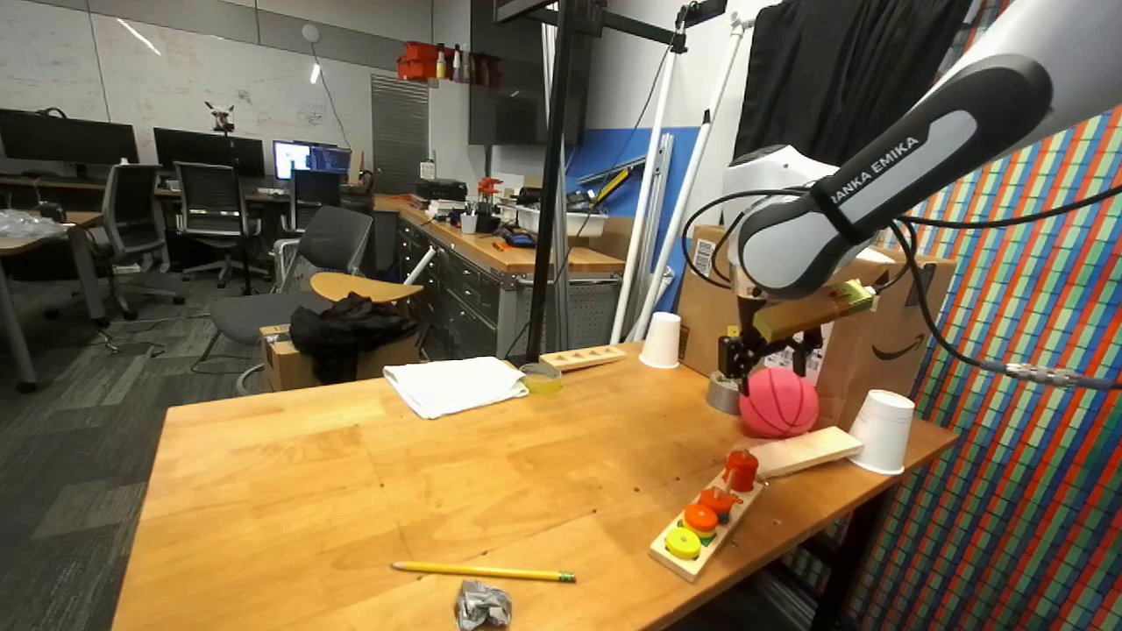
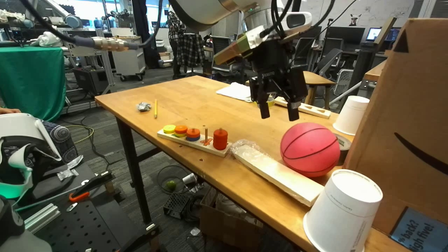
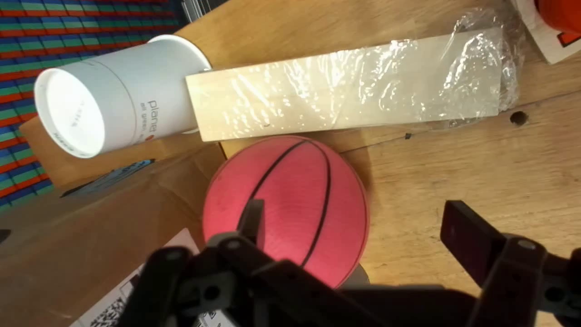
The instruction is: Move the gray tape and the basketball to the right, respectively
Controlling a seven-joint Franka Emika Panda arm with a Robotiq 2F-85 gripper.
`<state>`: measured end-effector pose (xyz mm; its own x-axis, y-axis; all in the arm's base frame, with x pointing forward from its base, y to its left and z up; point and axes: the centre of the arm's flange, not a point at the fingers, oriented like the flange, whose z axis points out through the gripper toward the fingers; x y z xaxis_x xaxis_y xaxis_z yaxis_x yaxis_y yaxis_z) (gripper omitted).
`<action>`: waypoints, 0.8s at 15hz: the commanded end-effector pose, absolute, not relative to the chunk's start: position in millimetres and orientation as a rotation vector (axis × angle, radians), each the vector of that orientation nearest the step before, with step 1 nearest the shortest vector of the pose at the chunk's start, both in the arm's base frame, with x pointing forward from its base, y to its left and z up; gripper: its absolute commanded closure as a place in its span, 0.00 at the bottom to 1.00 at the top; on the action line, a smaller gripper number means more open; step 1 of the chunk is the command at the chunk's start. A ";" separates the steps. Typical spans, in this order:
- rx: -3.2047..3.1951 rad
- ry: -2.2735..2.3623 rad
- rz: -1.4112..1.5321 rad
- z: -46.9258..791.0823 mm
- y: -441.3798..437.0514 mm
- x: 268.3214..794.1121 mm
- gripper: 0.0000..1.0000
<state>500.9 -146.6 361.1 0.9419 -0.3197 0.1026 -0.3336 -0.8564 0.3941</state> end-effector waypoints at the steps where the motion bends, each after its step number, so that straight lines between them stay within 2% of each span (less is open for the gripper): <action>1: 2.650 -0.451 0.102 387.4 -112.6 469.0 0.00; 4: 2.727 -0.469 0.134 409.1 -65.6 457.9 0.00; 5: 2.698 -0.447 0.093 385.1 -96.8 478.7 0.00; 12: 2.700 -0.452 0.066 377.9 -96.7 476.2 0.00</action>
<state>476.2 -96.8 377.9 0.9465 -0.3032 0.1103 -0.3220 -0.8675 0.3792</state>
